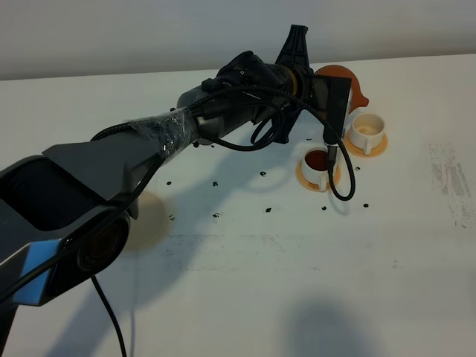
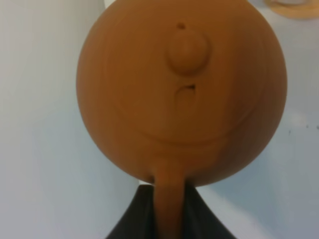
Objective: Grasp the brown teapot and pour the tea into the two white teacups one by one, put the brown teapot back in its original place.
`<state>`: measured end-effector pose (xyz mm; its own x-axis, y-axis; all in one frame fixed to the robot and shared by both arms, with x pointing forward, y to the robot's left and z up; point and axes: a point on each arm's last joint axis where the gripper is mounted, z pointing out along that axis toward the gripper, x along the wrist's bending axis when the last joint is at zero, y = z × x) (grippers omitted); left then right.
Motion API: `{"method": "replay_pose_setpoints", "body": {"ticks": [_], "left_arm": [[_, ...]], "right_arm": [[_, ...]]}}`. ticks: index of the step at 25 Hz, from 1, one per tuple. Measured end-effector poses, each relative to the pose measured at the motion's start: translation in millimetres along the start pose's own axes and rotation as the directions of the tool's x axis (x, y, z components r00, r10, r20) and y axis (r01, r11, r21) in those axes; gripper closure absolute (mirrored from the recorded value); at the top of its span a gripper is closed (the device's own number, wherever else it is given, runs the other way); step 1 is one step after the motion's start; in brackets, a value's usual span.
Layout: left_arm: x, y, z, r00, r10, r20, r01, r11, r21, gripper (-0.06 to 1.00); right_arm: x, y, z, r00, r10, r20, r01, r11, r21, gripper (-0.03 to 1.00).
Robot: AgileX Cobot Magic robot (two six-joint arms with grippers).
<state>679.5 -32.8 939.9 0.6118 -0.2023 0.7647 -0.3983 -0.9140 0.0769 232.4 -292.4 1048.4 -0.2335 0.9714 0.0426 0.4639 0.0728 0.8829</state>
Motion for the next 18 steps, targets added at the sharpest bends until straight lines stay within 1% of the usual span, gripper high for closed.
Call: {"method": "replay_pose_setpoints", "body": {"ticks": [15,18], "left_arm": [[0.6,3.4,1.0,0.994,0.103,-0.034,-0.102,0.995,0.021,0.84],[0.7,4.5,0.9,0.993,0.112,-0.037,-0.111,0.994,0.021,0.84]], "right_arm": [[0.0,0.0,0.0,1.000,0.000,0.000,0.000,1.000,0.000,0.38],[0.0,0.0,0.0,1.000,0.000,0.000,0.000,1.000,0.000,0.38]]}}
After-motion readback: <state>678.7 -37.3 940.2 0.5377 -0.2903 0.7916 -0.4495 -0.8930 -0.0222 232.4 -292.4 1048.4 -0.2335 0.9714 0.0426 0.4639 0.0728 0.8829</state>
